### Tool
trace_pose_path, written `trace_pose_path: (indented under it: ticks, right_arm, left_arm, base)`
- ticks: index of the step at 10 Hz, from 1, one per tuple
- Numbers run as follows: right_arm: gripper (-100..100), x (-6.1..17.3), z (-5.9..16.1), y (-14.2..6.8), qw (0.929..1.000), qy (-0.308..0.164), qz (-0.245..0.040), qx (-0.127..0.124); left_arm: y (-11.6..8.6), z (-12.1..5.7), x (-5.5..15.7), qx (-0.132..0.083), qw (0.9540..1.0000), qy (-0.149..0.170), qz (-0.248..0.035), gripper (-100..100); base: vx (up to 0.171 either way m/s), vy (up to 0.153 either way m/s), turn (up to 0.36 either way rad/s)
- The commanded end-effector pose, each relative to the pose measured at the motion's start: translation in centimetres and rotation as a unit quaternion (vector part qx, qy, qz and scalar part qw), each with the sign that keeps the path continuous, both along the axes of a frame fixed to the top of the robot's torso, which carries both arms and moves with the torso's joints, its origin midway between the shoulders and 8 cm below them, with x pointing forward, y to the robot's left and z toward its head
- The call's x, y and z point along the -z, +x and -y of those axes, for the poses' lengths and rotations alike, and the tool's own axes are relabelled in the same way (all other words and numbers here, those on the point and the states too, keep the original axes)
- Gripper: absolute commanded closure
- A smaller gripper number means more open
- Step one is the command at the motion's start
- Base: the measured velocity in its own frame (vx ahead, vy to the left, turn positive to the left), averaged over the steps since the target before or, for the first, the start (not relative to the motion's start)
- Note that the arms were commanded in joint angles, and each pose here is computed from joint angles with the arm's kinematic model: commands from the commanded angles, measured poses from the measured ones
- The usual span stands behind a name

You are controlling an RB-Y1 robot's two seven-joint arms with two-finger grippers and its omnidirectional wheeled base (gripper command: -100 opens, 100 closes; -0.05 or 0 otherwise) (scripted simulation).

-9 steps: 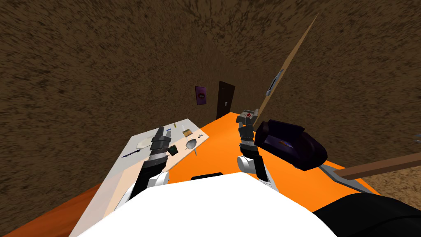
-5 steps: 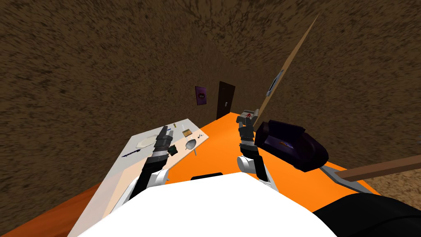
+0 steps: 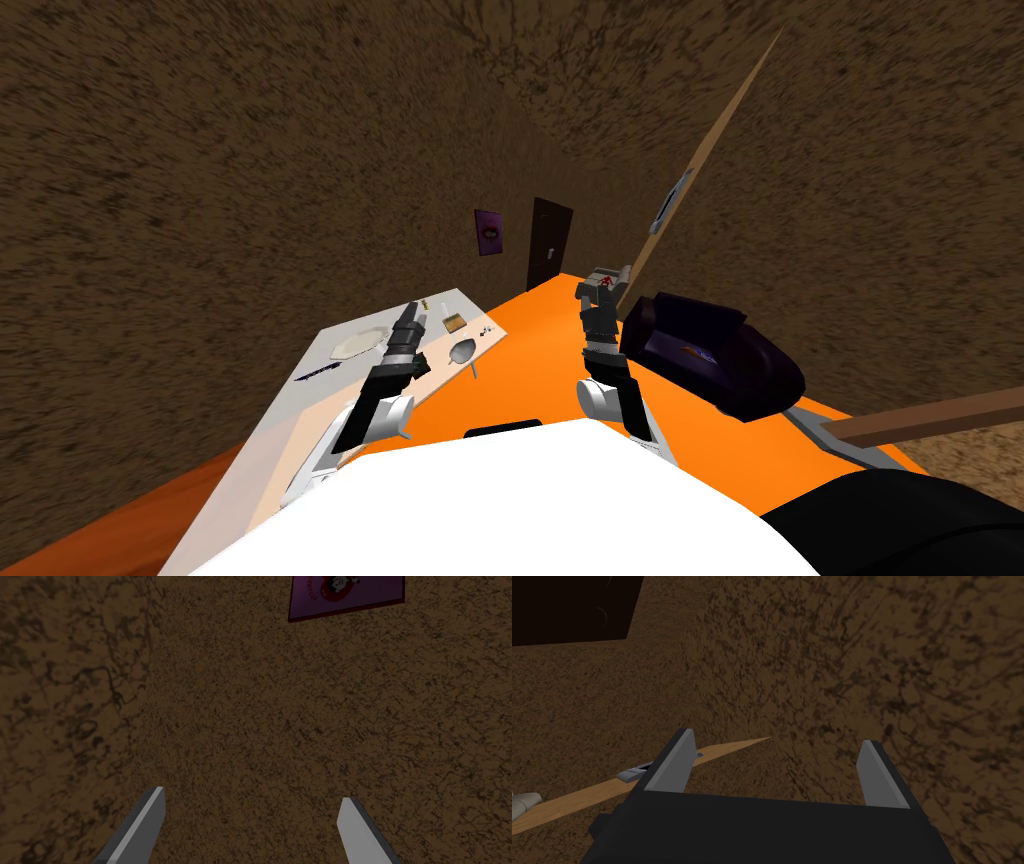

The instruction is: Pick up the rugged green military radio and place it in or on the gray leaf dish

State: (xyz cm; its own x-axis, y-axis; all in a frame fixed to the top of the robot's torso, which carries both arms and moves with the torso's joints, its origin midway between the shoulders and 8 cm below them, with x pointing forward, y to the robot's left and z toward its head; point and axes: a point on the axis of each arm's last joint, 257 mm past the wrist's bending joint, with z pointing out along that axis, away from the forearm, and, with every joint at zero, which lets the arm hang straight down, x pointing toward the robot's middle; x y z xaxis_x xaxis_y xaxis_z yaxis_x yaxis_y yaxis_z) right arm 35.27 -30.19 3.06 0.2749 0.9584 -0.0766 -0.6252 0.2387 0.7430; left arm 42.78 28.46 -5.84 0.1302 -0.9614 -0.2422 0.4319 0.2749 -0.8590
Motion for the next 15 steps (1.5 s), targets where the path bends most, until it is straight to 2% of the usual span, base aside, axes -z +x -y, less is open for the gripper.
trace_pose_path:
  ticks: [1,2,3,4,5,6,7,8,9,10,11,12,13,14,15]
  right_arm:
    - [0,0.0,0.0,0.0,1.0000,0.000,0.000,0.000]
    - [0,0.0,0.0,0.0,1.0000,0.000,0.000,0.000]
    - [0,0.0,0.0,0.0,1.0000,0.000,0.000,0.000]
    - [0,0.0,0.0,0.0,1.0000,0.000,0.000,0.000]
    - [0,0.0,0.0,0.0,1.0000,0.000,0.000,0.000]
    - [0,0.0,0.0,0.0,1.0000,0.000,0.000,0.000]
    - [0,0.0,0.0,0.0,1.0000,0.000,0.000,0.000]
    - [0,0.0,0.0,0.0,1.0000,0.000,0.000,0.000]
    - [0,0.0,0.0,0.0,1.0000,0.000,0.000,0.000]
    - [0,0.0,0.0,0.0,1.0000,0.000,0.000,0.000]
    - [0,0.0,0.0,0.0,1.0000,0.000,0.000,0.000]
    - [0,0.0,0.0,0.0,1.0000,0.000,0.000,0.000]
    - [0,0.0,0.0,0.0,1.0000,0.000,0.000,0.000]
    - [0,0.0,0.0,0.0,1.0000,0.000,0.000,0.000]
    - [0,0.0,0.0,0.0,1.0000,0.000,0.000,0.000]
  left_arm:
    - [1.7,-0.6,0.9,-0.005,0.9998,0.003,-0.017,-100]
    - [1.8,-0.5,0.5,-0.003,0.9999,0.003,-0.012,-100]
    - [3.2,-1.2,1.7,-0.010,0.9994,0.003,-0.032,-100]
    - [3.4,-1.0,1.1,-0.007,0.9996,0.003,-0.025,-100]
    - [4.9,-1.6,2.1,-0.014,0.9989,0.003,-0.044,-100]
    - [5.1,-1.5,1.7,-0.012,0.9992,0.003,-0.039,-100]
    - [6.6,-2.2,2.8,-0.019,0.9981,0.001,-0.059,-100]
    - [6.9,-2.0,2.3,-0.017,0.9984,0.000,-0.055,-100]
    - [8.2,-2.7,3.3,-0.024,0.9969,-0.002,-0.075,-100]
    - [8.7,-2.5,3.0,-0.022,0.9972,-0.003,-0.072,-100]
    - [10.0,-3.2,4.2,-0.029,0.9951,-0.007,-0.094,-100]
    - [10.6,-2.9,3.7,-0.027,0.9955,-0.008,-0.090,-100]
    - [11.7,-3.7,4.7,-0.034,0.9930,-0.013,-0.112,-100]
    - [12.3,-3.4,4.1,-0.031,0.9936,-0.013,-0.108,-100]
    - [13.2,-4.1,5.2,-0.038,0.9905,-0.019,-0.131,-100]
  base:
    - [0.003,-0.029,0.019]
    - [0.003,-0.025,0.009]
    - [0.009,-0.026,0.025]
    - [0.010,-0.021,0.011]
    - [0.015,-0.023,0.025]
    - [0.010,-0.020,0.013]
    - [0.010,-0.021,0.027]
    - [0.008,-0.016,0.015]
    - [0.008,-0.020,0.030]
    - [0.008,-0.017,0.011]
    - [0.012,-0.015,0.026]
    - [0.009,-0.013,0.013]
    - [0.013,-0.013,0.035]
    - [0.008,-0.015,0.015]
    - [0.006,-0.016,0.024]
